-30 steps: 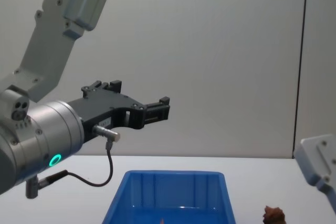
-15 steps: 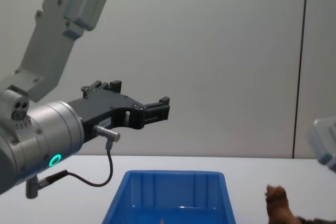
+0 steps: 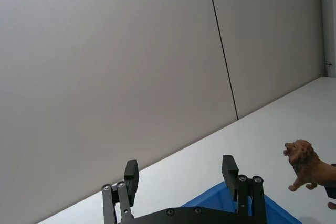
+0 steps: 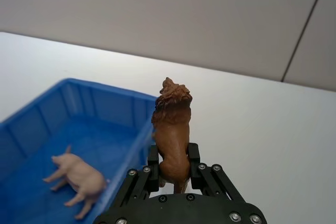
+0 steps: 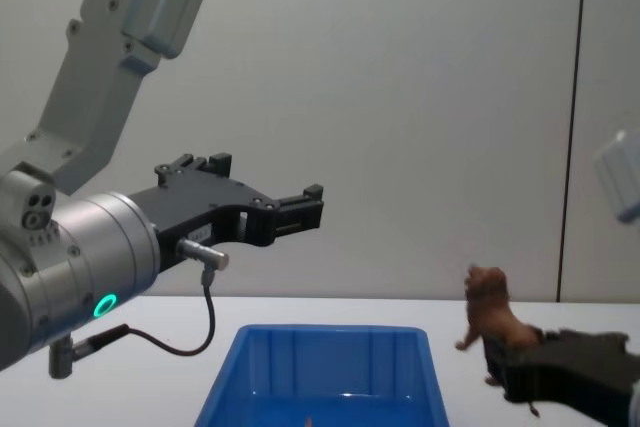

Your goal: Pick up the two dolls from the table and place them into the box.

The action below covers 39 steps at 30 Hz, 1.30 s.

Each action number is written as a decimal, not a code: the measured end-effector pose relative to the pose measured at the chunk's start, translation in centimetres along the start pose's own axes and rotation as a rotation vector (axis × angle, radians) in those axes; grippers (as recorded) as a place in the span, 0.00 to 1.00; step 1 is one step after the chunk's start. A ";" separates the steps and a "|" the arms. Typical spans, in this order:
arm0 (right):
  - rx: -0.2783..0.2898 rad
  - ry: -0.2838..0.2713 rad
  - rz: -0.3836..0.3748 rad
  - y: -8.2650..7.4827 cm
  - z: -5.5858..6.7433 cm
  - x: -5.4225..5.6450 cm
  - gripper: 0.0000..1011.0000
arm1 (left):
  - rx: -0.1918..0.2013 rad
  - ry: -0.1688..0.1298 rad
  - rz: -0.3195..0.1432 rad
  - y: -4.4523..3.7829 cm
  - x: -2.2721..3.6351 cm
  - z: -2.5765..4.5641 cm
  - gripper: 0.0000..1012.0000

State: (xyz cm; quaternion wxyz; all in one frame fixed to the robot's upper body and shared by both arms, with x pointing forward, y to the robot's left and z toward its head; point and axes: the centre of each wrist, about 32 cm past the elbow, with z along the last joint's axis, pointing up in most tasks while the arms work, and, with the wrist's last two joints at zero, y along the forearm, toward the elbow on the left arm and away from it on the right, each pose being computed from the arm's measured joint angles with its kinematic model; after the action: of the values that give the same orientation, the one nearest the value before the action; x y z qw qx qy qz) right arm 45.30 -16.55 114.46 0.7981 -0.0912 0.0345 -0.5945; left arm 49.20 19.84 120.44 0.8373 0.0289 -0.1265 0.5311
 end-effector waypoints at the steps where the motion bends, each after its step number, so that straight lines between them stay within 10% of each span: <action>1: 0.015 0.002 0.021 0.1 0.4 0.1 0.30 | 0.000 0.000 0.000 0.00 0.00 0.00 0.99; 18: 0.048 0.019 0.243 2.2 2.5 -0.1 0.32 | 0.000 0.000 0.000 0.00 0.00 0.00 0.99; 39: 0.008 0.040 0.268 4.5 2.3 -1.3 0.95 | 0.000 0.000 0.000 0.00 0.00 0.00 0.99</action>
State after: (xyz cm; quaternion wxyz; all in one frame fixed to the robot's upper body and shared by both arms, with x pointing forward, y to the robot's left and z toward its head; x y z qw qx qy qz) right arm 49.54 -13.83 115.83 0.8698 -0.0710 0.0598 -0.4846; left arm 49.20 19.84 120.44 0.8373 0.0289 -0.1265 0.5311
